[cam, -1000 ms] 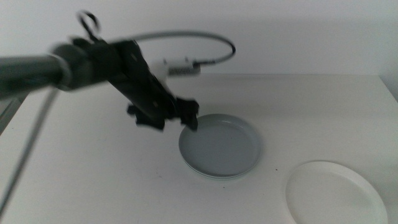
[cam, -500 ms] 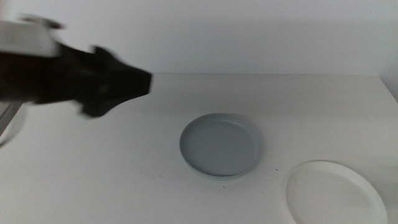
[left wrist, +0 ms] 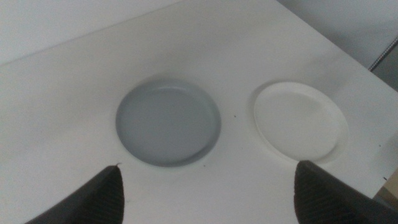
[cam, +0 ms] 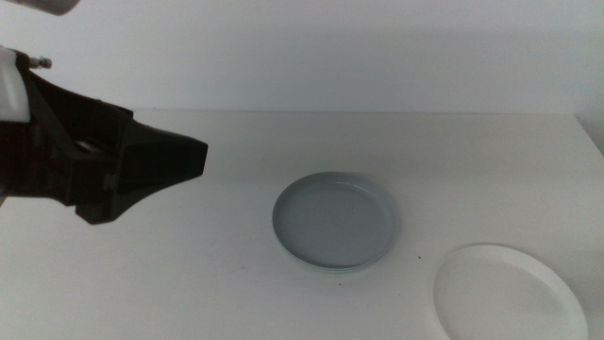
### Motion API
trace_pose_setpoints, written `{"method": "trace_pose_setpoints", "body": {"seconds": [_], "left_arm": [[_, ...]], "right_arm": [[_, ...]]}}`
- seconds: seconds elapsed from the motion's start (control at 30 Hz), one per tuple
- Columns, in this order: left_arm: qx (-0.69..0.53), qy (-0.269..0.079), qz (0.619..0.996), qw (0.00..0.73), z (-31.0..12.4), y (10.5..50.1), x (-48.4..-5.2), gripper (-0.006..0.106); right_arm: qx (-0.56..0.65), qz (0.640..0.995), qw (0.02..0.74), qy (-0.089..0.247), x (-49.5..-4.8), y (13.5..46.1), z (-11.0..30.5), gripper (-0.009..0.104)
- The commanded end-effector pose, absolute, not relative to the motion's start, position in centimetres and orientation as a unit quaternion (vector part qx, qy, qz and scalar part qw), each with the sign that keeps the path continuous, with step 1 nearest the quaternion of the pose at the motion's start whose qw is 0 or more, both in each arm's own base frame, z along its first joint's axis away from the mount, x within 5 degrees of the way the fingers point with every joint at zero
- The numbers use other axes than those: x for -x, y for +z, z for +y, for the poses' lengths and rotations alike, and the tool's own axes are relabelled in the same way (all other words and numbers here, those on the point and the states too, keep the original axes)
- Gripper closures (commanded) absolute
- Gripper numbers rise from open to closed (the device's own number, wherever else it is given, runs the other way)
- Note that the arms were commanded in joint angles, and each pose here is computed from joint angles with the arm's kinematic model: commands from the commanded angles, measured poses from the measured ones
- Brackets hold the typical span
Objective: Stack the three bowls on top of each other.
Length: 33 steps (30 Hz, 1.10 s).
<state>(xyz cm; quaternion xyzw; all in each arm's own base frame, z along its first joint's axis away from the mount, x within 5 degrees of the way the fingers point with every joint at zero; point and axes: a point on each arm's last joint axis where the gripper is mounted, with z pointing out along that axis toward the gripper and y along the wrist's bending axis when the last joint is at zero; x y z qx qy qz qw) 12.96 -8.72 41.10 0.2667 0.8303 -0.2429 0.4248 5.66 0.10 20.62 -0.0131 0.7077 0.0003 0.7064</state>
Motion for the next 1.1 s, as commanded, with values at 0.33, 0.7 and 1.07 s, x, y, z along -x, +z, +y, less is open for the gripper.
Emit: {"method": "trace_pose_setpoints", "body": {"seconds": [0.33,0.7,1.07], "left_arm": [[-0.256,-0.243,0.822,0.447,-8.7,41.4,-13.1,0.007],[-0.257,-0.243,0.822,0.447,-8.7,41.4,-13.1,0.007],[-0.257,-0.243,0.822,0.447,-8.7,41.4,-13.1,0.007]], "right_arm": [[0.015,0.705,0.709,-0.006,-5.6,20.6,0.1,0.002],[-0.005,0.798,0.603,0.006,-6.7,30.2,0.0,0.002],[-0.020,0.932,0.360,0.026,-10.2,36.6,0.4,0.002]]}}
